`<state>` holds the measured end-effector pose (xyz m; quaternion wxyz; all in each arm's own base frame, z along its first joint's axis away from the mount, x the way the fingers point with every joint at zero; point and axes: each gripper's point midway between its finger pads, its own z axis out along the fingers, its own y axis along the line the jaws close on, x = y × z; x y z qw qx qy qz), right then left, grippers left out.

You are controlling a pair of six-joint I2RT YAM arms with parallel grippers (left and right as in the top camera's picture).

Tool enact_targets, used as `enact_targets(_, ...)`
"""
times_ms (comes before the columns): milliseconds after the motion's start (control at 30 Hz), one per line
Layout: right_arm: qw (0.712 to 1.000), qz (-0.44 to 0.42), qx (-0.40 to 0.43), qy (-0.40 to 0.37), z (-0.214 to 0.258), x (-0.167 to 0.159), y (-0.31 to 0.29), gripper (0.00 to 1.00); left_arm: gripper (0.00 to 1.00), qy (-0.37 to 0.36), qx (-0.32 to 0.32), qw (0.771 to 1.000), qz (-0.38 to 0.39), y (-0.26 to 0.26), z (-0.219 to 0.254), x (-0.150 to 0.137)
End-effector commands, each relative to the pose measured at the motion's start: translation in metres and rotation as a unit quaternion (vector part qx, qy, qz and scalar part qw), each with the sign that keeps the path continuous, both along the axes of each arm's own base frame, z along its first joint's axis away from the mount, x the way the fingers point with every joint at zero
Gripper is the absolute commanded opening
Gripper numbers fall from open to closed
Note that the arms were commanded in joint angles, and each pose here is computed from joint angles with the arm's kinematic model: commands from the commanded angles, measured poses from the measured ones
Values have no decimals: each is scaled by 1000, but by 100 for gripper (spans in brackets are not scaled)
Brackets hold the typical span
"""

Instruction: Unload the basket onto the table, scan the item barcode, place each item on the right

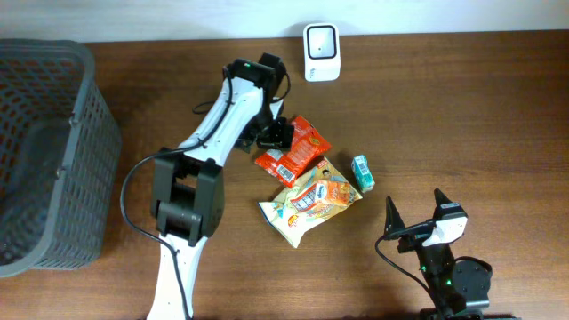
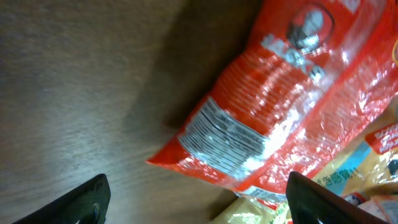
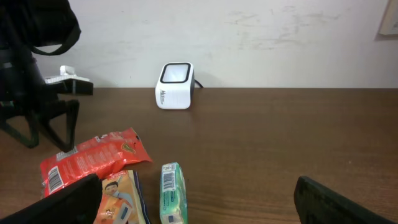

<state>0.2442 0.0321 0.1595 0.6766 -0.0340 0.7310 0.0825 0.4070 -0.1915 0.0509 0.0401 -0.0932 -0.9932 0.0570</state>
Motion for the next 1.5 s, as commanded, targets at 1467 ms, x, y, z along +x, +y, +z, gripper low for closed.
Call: enact_targets(1467,889,101,-96,437,34,148,169,95,99,-110,-5,984,137,127,93,73)
